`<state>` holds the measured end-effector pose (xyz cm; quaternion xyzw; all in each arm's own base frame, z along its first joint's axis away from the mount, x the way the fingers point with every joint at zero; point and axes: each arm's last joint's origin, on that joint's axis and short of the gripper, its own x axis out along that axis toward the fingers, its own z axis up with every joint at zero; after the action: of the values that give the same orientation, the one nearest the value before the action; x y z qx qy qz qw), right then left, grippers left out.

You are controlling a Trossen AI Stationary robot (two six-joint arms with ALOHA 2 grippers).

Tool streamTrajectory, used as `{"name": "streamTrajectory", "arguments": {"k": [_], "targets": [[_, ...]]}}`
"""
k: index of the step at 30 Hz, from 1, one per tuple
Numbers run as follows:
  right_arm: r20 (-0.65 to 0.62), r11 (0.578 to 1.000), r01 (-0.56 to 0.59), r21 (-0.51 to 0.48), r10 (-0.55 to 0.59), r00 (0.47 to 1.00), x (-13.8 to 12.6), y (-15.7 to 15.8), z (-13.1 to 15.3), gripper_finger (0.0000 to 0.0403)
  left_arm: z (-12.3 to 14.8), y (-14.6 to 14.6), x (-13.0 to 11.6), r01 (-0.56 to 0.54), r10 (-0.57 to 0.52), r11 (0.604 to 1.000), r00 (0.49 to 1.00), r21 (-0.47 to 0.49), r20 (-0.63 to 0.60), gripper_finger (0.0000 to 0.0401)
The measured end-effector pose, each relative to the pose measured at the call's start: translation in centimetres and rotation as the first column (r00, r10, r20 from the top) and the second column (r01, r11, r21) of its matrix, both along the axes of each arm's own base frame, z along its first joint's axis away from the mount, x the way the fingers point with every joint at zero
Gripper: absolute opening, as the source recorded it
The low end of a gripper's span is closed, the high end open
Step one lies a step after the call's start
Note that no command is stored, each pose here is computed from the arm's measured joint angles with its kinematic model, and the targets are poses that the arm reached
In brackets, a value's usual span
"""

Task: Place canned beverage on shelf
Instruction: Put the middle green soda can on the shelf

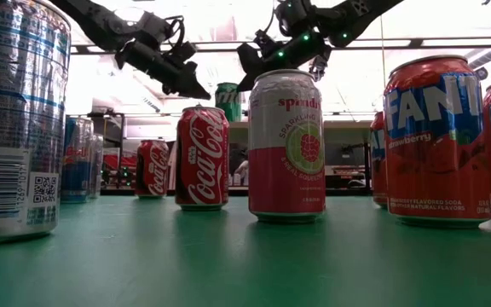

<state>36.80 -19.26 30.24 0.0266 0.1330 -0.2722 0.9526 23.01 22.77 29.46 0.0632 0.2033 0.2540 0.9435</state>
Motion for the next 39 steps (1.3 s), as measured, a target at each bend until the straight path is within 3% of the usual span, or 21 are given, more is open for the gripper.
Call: {"name": "streamTrajectory", "arguments": {"k": [8, 16, 27, 39], "targets": [[-0.040, 0.999, -0.022, 0.038, 0.024, 0.999, -0.2, 0.2, -0.4, 0.0013, 1.5, -1.3, -1.5, -0.048, 0.047, 0.999, 0.999, -0.016, -0.019, 0.0000], [-0.024, 0.995, -0.082, 0.060, 0.084, 0.996, 0.8, 0.0, -1.8, 0.0013, 2.2, -3.4, -2.6, 0.069, -0.065, 0.996, 0.995, -0.053, 0.077, 0.0000], [-0.034, 0.996, -0.076, 0.048, 0.078, 0.996, 2.1, -0.8, -3.8, 0.0013, 2.6, -6.4, -4.3, 0.099, -0.095, 0.995, 0.985, -0.024, 0.146, 0.0000], [-0.029, 0.997, -0.071, 0.039, 0.072, 0.997, 2.0, -1.0, -3.7, 0.0013, 3.0, -7.1, -4.9, 0.098, -0.093, 0.995, 0.979, -0.016, 0.184, 0.0000]]}}
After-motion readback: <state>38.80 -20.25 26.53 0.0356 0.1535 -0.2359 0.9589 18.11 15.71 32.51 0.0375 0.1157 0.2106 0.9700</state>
